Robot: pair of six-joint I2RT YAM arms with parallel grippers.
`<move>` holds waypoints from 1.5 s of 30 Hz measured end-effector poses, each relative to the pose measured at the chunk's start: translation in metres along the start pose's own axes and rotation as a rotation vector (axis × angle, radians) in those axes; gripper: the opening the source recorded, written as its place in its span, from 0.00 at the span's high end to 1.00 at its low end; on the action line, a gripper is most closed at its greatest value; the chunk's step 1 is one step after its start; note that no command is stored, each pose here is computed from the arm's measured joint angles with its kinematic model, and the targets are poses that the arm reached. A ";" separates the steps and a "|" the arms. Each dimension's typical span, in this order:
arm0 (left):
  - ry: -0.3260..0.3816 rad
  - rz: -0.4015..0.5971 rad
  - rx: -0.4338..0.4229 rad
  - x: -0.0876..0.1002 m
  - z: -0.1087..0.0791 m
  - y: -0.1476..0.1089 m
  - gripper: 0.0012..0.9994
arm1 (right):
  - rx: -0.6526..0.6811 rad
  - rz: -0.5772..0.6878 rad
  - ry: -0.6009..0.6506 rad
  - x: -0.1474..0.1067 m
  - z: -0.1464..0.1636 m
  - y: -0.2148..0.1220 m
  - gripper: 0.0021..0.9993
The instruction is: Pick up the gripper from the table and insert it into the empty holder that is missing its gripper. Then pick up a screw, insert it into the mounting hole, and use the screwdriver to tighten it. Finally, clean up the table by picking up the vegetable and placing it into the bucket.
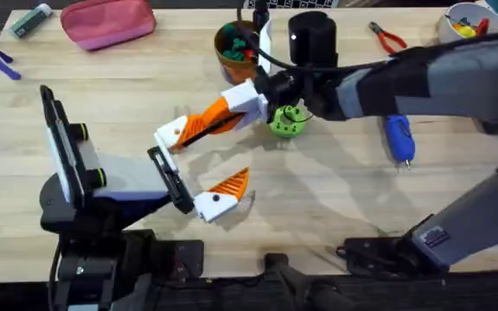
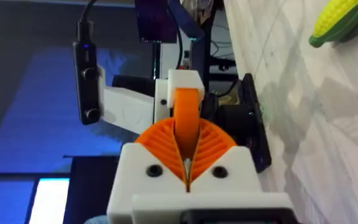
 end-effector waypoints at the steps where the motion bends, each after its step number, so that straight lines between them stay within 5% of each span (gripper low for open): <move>1: -0.002 0.000 0.002 0.000 0.000 0.000 0.01 | 0.005 0.009 0.004 0.001 -0.001 0.002 0.99; 45: -0.002 -0.001 0.007 0.000 0.001 0.000 0.01 | 0.015 0.032 -0.004 0.002 0.000 0.009 0.99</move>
Point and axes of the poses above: each hand's point on the last joint's axis, 136 mm out from that joint toward the fingers, its own y axis out along the fingers, its own z axis along the line the jaws close on, x = y × z, the point moved 7 cm from there along -y, back along the fingers, and after that the axes turned 10 degrees about -y, right-handed, at the moved point
